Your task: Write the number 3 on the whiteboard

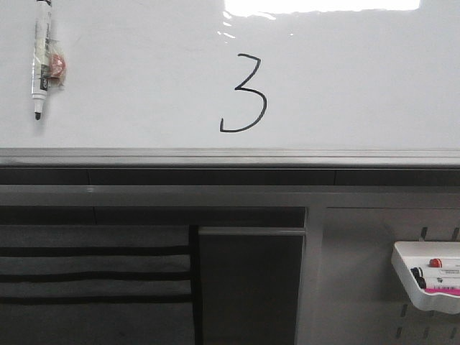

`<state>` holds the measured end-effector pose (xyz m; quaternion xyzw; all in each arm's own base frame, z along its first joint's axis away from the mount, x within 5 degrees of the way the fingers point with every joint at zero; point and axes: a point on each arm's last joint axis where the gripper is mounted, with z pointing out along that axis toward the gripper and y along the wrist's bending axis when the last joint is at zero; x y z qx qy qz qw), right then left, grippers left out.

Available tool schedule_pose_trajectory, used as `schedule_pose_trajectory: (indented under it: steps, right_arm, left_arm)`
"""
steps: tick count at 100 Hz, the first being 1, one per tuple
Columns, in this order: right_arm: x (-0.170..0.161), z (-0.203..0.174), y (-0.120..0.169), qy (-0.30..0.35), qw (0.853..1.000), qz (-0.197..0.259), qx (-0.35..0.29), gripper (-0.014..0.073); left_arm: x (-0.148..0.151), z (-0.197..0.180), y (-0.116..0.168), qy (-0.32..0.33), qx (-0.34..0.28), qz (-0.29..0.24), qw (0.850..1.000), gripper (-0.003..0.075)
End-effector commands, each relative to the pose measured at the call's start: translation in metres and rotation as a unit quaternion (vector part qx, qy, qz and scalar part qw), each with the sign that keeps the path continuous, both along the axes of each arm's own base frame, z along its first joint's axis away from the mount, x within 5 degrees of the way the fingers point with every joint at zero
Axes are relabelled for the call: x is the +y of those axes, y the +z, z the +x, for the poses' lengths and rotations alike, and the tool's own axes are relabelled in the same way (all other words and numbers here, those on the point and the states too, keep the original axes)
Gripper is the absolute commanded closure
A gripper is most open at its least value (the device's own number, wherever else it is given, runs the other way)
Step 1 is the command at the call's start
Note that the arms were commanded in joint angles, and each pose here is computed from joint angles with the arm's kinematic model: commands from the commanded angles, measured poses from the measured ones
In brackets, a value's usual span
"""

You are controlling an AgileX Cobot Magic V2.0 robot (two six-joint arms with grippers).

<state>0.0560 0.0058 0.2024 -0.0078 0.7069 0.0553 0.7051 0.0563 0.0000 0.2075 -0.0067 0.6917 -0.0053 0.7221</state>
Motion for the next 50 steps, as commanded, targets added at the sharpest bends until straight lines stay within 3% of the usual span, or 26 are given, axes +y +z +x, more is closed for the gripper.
schedule_pose_trajectory:
  steps: [1,9,50]
  right_arm:
    - [-0.0032,-0.0007,0.0051,-0.019,0.998,0.007,-0.066,0.0664]
    - [-0.0020,-0.0013,0.0086,-0.014,0.996,-0.021,-0.087,0.0664]
    - [-0.0021,-0.0013,0.0089,-0.014,0.996,-0.014,-0.088,0.0664]
  left_arm:
    - [0.0001,-0.0026,0.0056,-0.002,-0.046,-0.010,0.999,0.0741]
    - [0.0001,-0.0026,0.0056,-0.002,-0.046,-0.010,0.999,0.0741]
    - [0.0001,-0.0026,0.0056,-0.002,-0.046,-0.010,0.999,0.0741]
